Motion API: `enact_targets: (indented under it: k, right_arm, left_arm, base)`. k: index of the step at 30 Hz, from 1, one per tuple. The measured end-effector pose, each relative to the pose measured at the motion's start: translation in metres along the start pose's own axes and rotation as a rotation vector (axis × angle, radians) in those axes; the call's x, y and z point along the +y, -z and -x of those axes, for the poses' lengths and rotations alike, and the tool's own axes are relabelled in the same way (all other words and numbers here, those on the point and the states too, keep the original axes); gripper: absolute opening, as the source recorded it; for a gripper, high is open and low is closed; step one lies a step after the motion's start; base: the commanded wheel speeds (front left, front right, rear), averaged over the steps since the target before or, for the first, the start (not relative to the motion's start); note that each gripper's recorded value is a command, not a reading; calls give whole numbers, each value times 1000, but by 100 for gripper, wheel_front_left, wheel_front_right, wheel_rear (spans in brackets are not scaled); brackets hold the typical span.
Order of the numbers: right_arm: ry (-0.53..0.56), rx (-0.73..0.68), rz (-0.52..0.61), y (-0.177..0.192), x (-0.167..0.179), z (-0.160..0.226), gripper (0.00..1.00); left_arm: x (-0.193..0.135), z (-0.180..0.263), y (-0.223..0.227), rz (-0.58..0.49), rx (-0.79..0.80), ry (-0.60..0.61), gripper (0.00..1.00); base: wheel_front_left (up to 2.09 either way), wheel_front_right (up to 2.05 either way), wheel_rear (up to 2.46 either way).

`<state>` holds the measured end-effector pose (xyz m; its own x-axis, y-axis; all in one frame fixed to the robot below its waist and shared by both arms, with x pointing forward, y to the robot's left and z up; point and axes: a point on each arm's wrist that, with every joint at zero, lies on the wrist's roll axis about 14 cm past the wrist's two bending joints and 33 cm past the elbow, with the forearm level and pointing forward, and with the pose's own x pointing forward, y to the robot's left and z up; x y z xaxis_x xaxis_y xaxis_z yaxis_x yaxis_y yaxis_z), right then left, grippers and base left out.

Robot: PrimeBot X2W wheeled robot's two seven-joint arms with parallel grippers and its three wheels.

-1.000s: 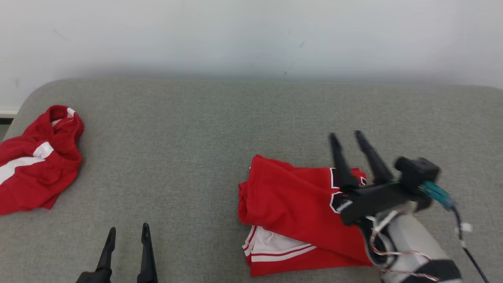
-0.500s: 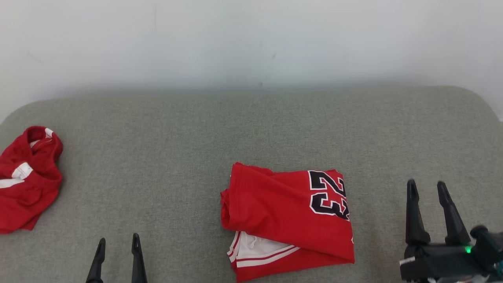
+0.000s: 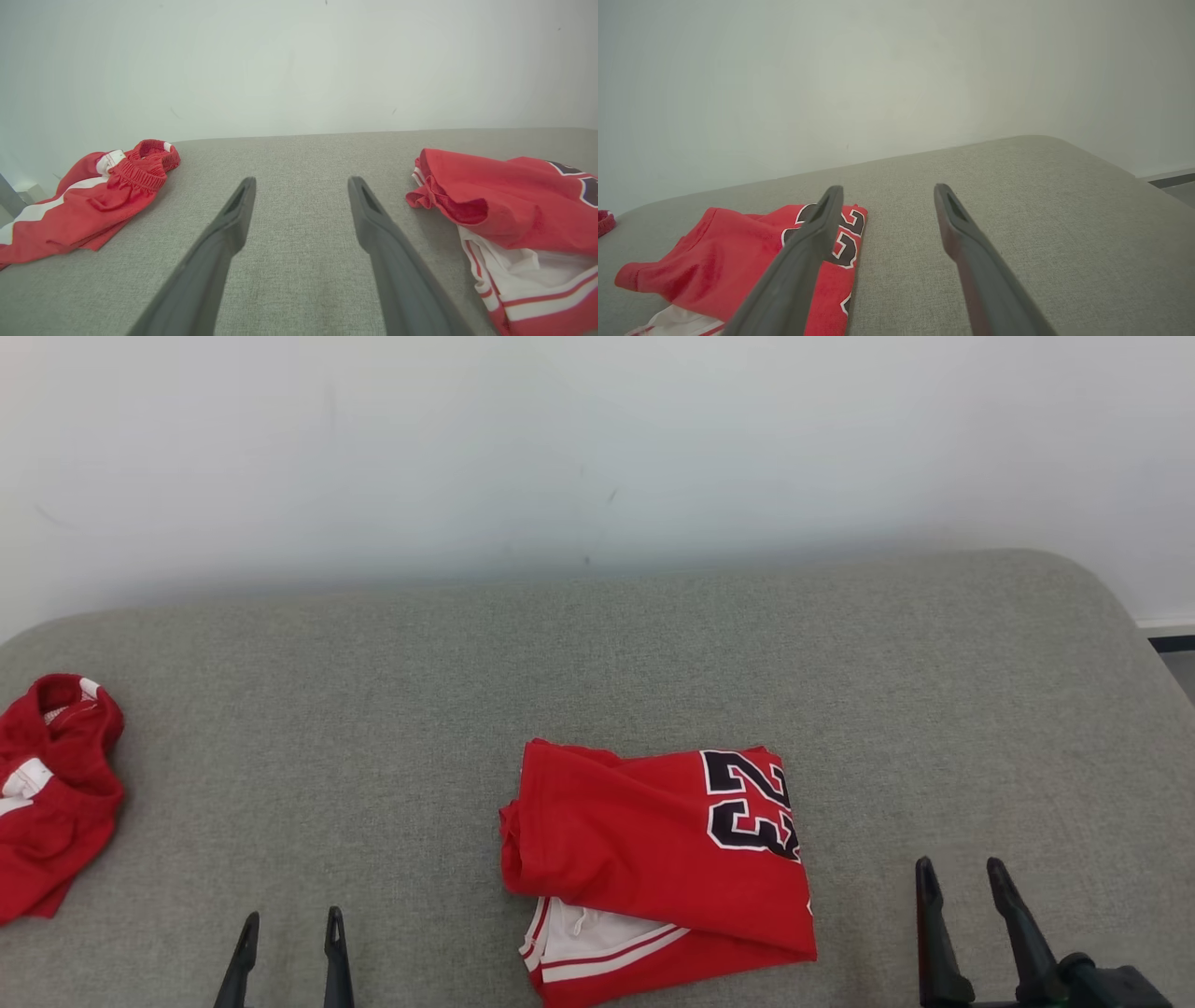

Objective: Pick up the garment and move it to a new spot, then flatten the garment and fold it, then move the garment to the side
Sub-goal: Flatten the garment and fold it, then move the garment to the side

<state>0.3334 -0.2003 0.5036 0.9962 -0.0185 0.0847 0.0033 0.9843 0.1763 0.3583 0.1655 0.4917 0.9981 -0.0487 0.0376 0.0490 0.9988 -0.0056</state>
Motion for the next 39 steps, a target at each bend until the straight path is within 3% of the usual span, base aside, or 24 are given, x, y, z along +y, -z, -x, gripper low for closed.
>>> enact_targets:
  k: [13,39]
  right_arm:
    - [-66,7,10,3,22,-10,100]
    - [-65,108,6,35,22,-5,100]
  left_arm:
    - [18,9,4,-19,16,-63,100]
    - [21,13,8,-32,28,-75,100]
  base:
    - [0,0,0]
    - [0,0,0]
